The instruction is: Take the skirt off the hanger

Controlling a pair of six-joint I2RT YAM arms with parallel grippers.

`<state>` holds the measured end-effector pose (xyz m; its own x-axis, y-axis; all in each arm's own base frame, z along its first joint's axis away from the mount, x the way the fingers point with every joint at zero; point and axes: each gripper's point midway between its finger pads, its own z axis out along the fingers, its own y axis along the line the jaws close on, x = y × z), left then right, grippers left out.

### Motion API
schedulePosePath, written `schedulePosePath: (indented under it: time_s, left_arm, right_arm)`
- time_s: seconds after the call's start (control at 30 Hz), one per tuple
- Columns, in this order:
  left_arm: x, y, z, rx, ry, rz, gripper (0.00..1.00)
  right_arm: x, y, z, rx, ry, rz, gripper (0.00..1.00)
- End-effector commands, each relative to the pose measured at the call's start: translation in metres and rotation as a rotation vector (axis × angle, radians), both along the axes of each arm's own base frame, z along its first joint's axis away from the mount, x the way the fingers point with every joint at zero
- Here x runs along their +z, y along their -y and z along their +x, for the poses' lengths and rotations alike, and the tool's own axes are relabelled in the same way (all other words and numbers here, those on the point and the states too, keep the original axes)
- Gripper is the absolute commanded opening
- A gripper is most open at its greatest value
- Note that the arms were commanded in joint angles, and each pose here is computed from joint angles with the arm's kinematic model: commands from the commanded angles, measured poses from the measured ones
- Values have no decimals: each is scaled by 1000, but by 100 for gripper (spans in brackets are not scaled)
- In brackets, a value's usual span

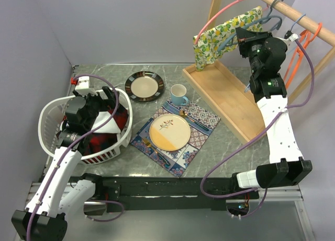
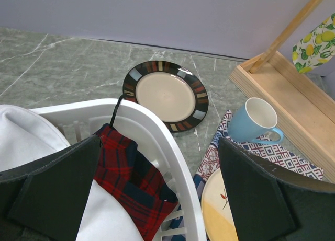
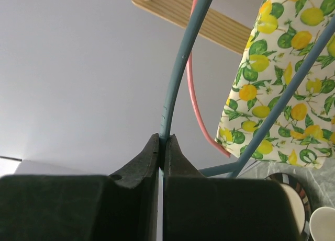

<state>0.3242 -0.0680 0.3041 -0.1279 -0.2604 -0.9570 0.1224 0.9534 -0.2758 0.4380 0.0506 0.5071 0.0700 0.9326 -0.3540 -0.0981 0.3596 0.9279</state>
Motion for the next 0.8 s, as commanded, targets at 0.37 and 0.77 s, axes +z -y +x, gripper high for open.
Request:
schedulePosePath:
  time_s: [0.37,0.77]
  left_arm:
    - [16,2,-2,-13,61,4,99]
    - [16,3,-2,-17,63,-1,99]
  right_arm:
    - [9,-10,-71,83,77,-133,65]
    - [-2,-32,-142,219,97,-388,62]
